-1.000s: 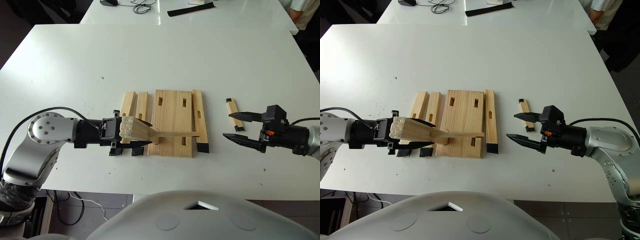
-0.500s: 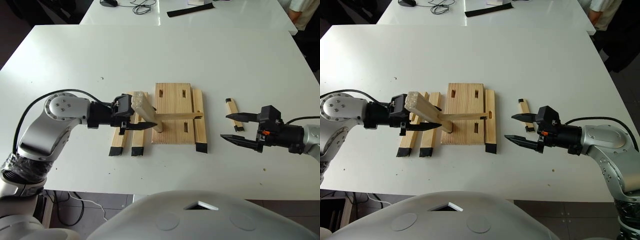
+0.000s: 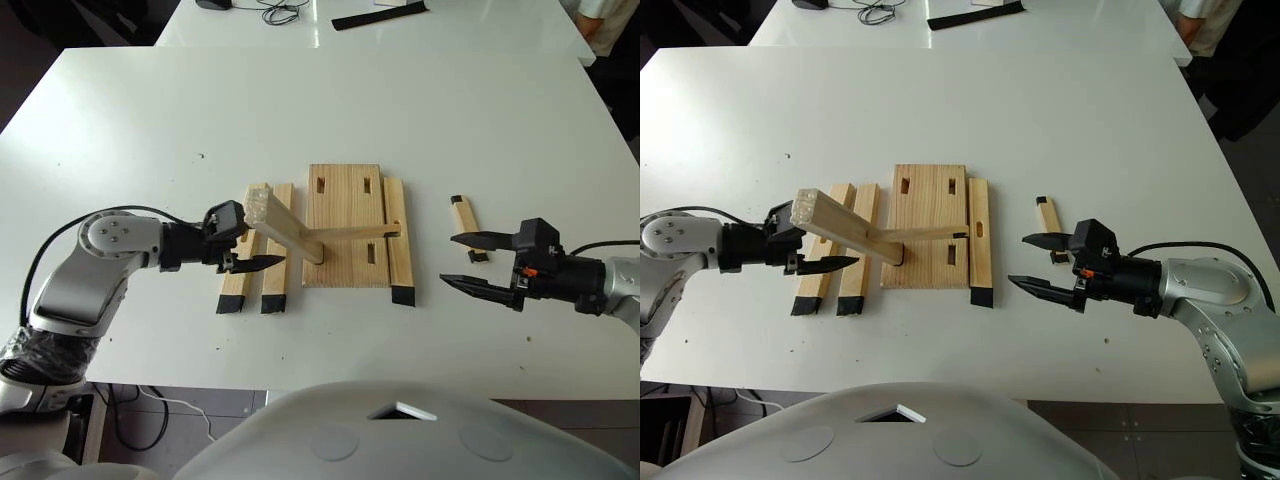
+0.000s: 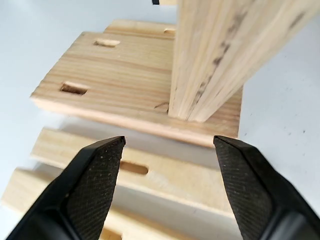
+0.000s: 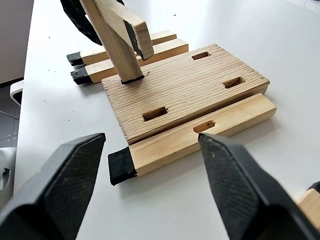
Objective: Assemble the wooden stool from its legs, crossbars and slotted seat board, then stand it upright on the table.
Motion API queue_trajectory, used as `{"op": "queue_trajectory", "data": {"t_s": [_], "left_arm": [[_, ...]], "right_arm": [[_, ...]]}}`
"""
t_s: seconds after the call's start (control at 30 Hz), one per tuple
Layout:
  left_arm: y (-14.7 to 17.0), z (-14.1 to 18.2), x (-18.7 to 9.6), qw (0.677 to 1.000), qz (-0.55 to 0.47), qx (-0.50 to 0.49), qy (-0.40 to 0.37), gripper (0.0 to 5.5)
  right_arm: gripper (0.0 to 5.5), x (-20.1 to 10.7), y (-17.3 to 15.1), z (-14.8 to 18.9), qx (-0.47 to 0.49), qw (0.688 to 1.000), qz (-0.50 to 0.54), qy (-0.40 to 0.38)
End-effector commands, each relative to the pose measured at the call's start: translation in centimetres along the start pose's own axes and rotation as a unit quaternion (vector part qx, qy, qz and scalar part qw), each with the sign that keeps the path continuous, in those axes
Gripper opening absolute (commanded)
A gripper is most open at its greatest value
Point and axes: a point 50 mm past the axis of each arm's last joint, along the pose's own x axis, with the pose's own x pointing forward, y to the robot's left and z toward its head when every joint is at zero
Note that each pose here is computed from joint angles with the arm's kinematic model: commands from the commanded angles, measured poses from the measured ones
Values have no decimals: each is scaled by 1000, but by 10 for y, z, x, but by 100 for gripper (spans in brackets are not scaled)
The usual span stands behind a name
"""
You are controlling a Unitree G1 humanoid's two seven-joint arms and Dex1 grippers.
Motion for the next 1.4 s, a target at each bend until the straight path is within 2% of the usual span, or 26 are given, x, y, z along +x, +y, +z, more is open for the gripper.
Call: {"op": "queue_trajectory", "data": {"t_s": [0.03,0.17,0.37,0.67,0.87,1.17,1.4], "left_arm": [[-1,-1,-24,998,44,-44,22,329],[-14,-2,-30,991,64,-100,67,329],[-27,-6,-14,976,90,-165,114,329],[-33,-17,-5,961,128,-199,146,329],[-42,-32,-6,952,115,-217,182,329],[-43,-58,-6,939,129,-228,222,329],[-28,-63,0,935,161,-228,219,329]], "right_arm": [[347,-7,9,-3,1,1000,-29,-2],[347,-15,22,-8,16,998,-66,-6],[347,-13,25,-11,23,996,-88,-12],[347,-11,25,-12,20,996,-90,-9],[347,-10,25,-13,19,996,-92,-8],[347,-7,24,-14,15,995,-95,-8],[347,-5,21,-14,8,995,-95,-5]]}}
